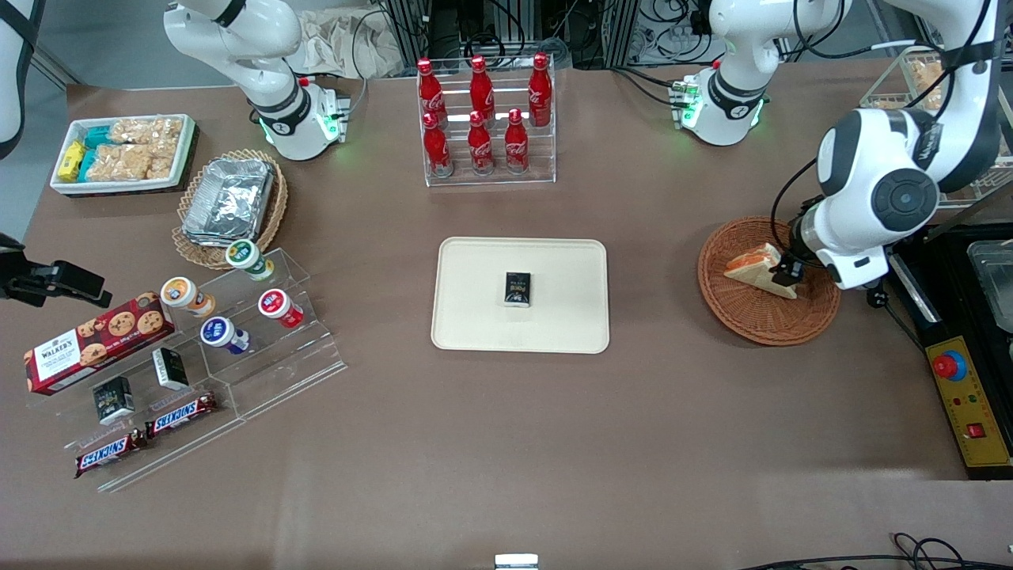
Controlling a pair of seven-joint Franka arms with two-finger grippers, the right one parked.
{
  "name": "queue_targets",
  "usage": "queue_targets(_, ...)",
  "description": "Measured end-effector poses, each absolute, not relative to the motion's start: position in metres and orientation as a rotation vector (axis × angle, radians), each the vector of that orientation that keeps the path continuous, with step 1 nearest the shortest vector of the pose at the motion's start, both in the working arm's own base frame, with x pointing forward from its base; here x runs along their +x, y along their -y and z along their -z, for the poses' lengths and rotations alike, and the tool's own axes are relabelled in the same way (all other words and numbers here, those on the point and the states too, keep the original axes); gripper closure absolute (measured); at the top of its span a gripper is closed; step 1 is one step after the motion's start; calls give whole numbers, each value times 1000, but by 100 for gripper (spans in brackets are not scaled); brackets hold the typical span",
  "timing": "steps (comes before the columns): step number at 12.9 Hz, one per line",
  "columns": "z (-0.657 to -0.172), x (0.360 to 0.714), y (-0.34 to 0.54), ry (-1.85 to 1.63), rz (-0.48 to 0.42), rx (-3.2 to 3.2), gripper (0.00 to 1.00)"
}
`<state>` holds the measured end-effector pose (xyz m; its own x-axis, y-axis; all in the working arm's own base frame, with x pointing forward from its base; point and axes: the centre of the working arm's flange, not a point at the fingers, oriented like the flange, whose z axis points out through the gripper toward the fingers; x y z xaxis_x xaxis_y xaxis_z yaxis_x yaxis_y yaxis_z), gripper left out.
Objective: Place sandwich from basket to tray
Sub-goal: 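Lower the left gripper and close it on the wrapped sandwich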
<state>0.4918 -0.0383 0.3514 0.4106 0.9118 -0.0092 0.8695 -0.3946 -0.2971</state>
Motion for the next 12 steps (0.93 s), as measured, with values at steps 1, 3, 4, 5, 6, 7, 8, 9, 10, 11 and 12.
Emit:
queue_targets(1, -341, 489, 36, 1572, -246, -2422, 0)
queue_targets(3, -320, 482, 23, 1614, -230, -2421, 0)
queue_targets(4, -310, 478, 17, 1632, -220, -2423, 0)
queue_targets(5, -301, 473, 15, 1642, -208, -2430, 0)
queue_targets(6, -292, 468, 15, 1646, -196, -2441, 0)
queue_targets(7, -283, 462, 15, 1648, -185, -2451, 0)
queue_targets(8, -275, 457, 16, 1649, -180, -2458, 0)
queue_targets(9, -268, 453, 16, 1649, -180, -2462, 0)
queue_targets(10, -262, 452, 16, 1650, -180, -2466, 1)
queue_targets(11, -256, 452, 17, 1650, -181, -2471, 4)
queue_targets(12, -251, 453, 17, 1652, -181, -2475, 15)
